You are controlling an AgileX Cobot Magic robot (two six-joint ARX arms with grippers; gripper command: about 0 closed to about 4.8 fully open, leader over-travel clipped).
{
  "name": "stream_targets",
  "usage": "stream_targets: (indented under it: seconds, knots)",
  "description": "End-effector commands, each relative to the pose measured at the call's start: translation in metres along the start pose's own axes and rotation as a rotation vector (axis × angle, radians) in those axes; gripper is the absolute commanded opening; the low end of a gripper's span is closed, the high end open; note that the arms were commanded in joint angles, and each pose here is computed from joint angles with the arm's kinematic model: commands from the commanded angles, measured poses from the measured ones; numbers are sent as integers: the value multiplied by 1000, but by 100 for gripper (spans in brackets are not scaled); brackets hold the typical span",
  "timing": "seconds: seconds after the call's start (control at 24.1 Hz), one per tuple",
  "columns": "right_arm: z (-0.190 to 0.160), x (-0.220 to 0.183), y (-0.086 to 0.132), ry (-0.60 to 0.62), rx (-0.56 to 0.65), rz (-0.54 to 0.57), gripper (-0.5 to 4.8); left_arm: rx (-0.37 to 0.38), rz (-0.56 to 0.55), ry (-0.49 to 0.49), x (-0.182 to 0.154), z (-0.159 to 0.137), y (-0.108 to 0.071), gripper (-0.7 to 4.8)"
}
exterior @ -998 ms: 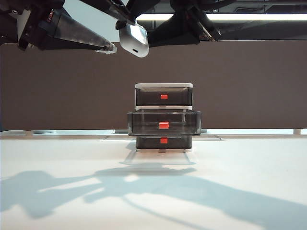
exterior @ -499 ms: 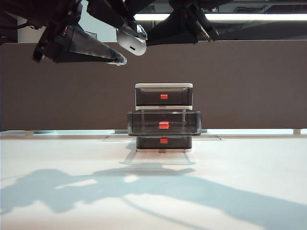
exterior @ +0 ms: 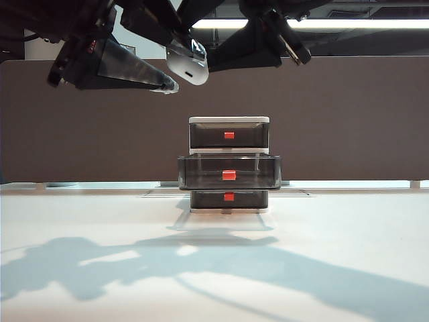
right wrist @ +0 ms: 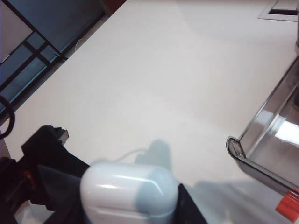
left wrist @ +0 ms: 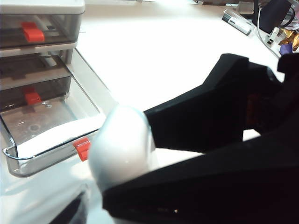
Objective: Pick up the earphone case on the table, open the lid, insert the wireless earphone on the table into it, close the lid, put the earphone case into the second layer of the drawer, and finally close the drawer.
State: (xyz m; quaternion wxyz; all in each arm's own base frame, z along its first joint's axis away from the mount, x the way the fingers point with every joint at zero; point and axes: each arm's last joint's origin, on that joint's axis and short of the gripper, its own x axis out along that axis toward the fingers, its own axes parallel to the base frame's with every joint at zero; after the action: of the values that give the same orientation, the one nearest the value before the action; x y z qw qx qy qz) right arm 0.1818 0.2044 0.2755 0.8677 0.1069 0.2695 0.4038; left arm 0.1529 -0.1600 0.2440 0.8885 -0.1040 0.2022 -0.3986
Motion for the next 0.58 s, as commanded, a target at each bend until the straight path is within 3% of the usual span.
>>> stream_targets:
  seconds: [0.04,0.25,0.42,0.58]
  knots:
    - [-3,0,1,36,21,11,144,8,-21,-64,-1,8,-3,241]
    - [-4,0,4,52,16,43,144,8,-21,-64,-1,8,-3,236]
    - [-5,0,6,61,14,58,144,8,-21,-64,-1,8,-3,149]
    - [-6,0,7,73,13,83,144,10,-21,-64,-1,8,-3,149]
